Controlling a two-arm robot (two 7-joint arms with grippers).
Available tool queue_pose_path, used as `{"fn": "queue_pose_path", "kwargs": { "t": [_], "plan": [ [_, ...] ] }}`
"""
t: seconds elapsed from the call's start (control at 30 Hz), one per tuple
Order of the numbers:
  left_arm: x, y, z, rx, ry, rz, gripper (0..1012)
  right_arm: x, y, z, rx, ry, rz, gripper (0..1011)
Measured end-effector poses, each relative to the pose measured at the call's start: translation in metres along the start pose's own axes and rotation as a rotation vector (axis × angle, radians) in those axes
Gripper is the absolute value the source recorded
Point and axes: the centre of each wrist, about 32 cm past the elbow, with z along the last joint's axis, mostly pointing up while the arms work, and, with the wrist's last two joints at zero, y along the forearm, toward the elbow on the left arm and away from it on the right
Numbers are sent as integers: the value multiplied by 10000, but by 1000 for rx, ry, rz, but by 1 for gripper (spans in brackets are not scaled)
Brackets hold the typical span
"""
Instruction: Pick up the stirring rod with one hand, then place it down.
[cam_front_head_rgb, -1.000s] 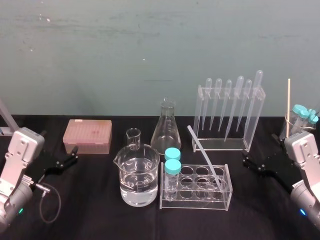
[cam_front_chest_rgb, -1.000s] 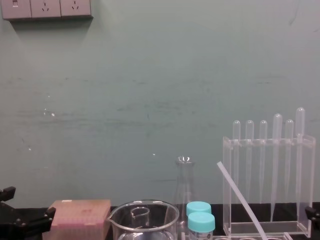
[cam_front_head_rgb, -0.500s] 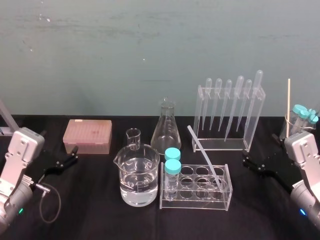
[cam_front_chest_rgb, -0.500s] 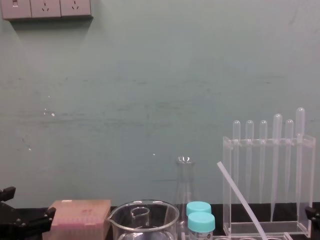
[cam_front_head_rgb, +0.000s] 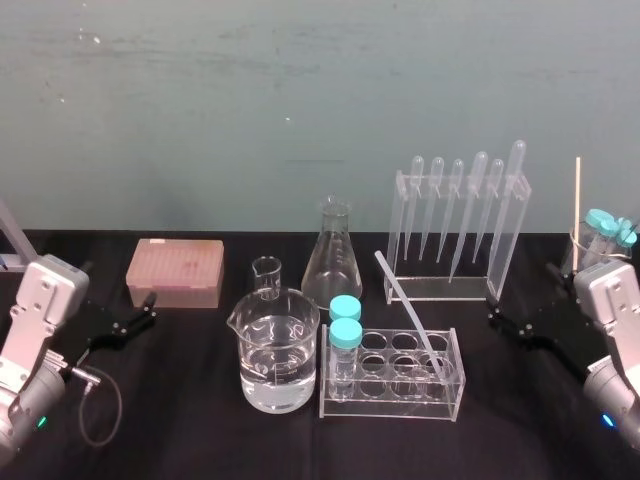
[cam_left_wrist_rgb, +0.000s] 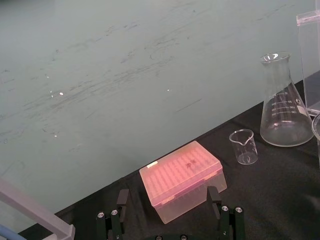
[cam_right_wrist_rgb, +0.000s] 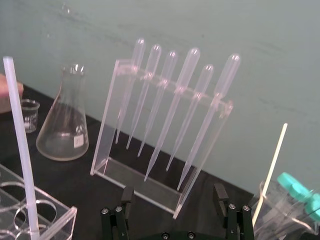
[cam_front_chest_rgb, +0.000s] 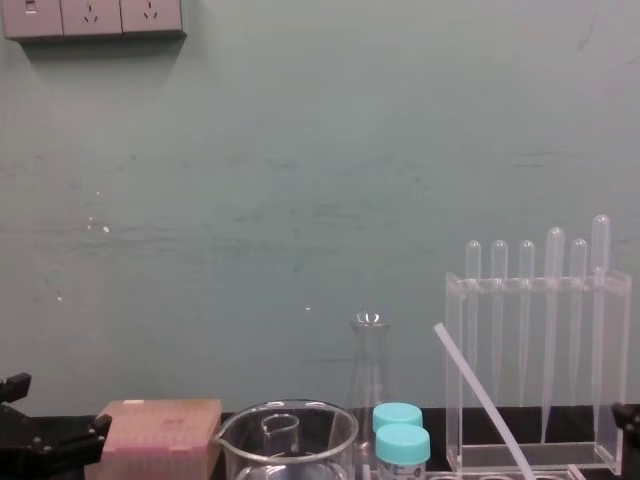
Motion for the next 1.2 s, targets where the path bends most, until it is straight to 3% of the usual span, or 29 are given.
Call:
{"fn": "queue_pose_path", "kwargs": {
  "t": [0.23,0.4,0.77,1.2],
  "plan": [
    [0,0,0,0,0,0,1000,30,-15,91,65,11,-9,1002],
    [0,0,0,0,0,0,1000,24,-21,163,119,5,25,1002],
    [0,0,0,0,0,0,1000,-92,62,267,247,-70,223,1002],
    [0,0,0,0,0,0,1000,-164,223,309,279,-112,388,1002]
  ]
}}
